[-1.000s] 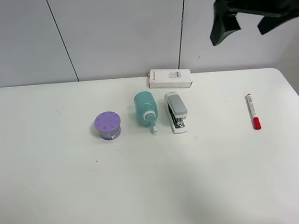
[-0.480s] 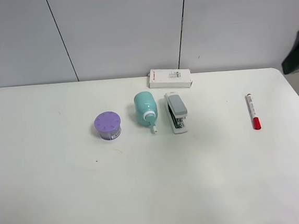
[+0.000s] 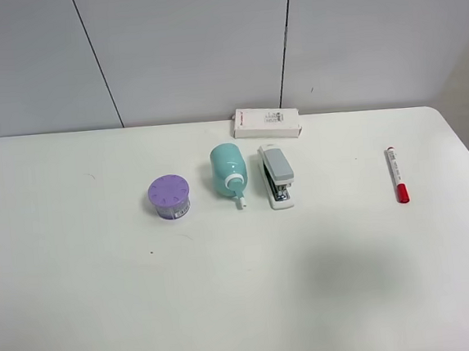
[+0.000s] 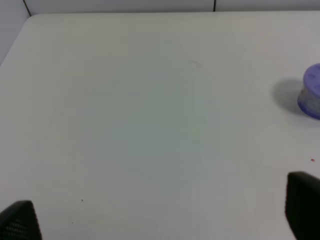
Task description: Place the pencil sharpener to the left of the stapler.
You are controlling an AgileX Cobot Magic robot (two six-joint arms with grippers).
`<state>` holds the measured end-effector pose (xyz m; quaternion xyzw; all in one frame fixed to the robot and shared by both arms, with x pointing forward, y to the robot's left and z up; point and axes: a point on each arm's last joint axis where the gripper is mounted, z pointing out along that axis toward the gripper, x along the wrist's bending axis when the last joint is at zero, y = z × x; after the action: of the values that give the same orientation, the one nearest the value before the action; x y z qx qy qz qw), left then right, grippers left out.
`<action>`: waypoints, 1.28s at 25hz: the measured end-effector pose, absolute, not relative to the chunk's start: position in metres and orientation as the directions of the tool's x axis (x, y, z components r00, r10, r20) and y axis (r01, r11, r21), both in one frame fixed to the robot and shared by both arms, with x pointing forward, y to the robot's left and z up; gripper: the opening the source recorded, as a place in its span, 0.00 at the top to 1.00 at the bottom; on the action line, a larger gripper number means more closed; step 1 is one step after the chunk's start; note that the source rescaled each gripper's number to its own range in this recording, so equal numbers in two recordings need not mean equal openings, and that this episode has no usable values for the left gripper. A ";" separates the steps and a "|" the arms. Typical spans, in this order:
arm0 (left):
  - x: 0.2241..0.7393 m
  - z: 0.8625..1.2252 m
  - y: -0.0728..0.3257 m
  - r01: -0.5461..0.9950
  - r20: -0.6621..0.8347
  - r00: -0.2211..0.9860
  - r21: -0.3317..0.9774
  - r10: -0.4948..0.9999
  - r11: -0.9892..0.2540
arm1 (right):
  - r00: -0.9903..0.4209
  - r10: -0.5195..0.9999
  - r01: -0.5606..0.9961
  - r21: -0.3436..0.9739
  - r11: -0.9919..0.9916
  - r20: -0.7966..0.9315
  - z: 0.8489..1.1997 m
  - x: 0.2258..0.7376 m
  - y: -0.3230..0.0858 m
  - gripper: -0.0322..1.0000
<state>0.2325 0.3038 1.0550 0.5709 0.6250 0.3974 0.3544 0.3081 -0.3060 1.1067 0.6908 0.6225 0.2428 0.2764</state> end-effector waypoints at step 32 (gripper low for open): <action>0.232 1.055 0.304 0.432 0.011 -0.097 0.901 0.995 0.032 | 0.028 0.999 0.461 0.887 0.023 -0.040 1.049 0.235 -0.301 0.00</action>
<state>0.2325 0.3038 1.0550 0.5709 0.6250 0.3974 0.3544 0.2351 -0.3008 1.0492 0.6052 0.6032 0.3498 0.3842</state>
